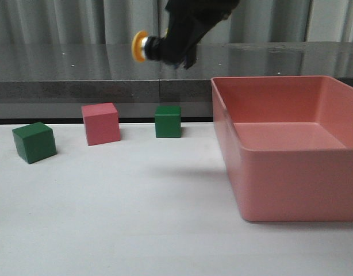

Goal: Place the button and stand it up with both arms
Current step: 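Lift the switch out of the bin with the right gripper toward the cubes, then lower the switch onto the table and open the right gripper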

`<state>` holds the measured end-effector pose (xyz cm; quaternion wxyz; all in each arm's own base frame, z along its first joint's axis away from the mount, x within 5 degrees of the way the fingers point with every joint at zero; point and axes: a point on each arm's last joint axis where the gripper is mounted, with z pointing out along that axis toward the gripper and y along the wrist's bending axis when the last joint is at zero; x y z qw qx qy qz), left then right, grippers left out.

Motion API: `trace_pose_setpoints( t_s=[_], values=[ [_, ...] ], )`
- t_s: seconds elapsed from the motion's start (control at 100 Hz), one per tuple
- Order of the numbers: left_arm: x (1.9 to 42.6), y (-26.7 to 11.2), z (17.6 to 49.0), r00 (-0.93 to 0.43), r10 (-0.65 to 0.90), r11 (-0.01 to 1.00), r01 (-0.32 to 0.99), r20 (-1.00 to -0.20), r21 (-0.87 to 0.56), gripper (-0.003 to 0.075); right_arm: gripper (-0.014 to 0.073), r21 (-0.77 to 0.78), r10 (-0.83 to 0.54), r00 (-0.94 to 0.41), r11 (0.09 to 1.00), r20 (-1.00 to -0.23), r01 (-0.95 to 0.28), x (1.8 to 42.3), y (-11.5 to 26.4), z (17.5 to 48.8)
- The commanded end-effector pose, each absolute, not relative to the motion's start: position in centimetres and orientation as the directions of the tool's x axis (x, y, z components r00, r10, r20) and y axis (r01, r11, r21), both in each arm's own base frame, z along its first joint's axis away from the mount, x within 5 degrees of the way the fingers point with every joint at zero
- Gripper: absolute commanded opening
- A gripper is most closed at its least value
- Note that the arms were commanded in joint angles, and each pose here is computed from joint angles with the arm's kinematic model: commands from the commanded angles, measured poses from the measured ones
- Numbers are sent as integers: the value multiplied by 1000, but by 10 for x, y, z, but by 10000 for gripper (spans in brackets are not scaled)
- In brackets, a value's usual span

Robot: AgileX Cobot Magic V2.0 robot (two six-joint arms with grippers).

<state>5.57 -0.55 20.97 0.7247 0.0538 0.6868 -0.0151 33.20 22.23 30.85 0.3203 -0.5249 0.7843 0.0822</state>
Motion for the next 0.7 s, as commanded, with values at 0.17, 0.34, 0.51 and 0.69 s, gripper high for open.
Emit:
trace_pose_setpoints(
  t_s=[0.17,0.34,0.51,0.69],
  values=[
    [55,-6,203,119,30,995,95,-992,42,-20,-31,-214,-838,-70,218,-542,-952,333,262,270],
    [55,-6,203,119,30,995,95,-992,42,-20,-31,-202,-867,-24,143,-498,-969,334,281,235],
    [55,-6,203,119,30,995,95,-992,42,-20,-27,-209,-869,-31,153,-494,-966,342,288,214],
    [55,-6,203,119,30,995,95,-992,42,-20,41,-197,-874,-37,151,-484,-969,343,289,206]
  ],
)
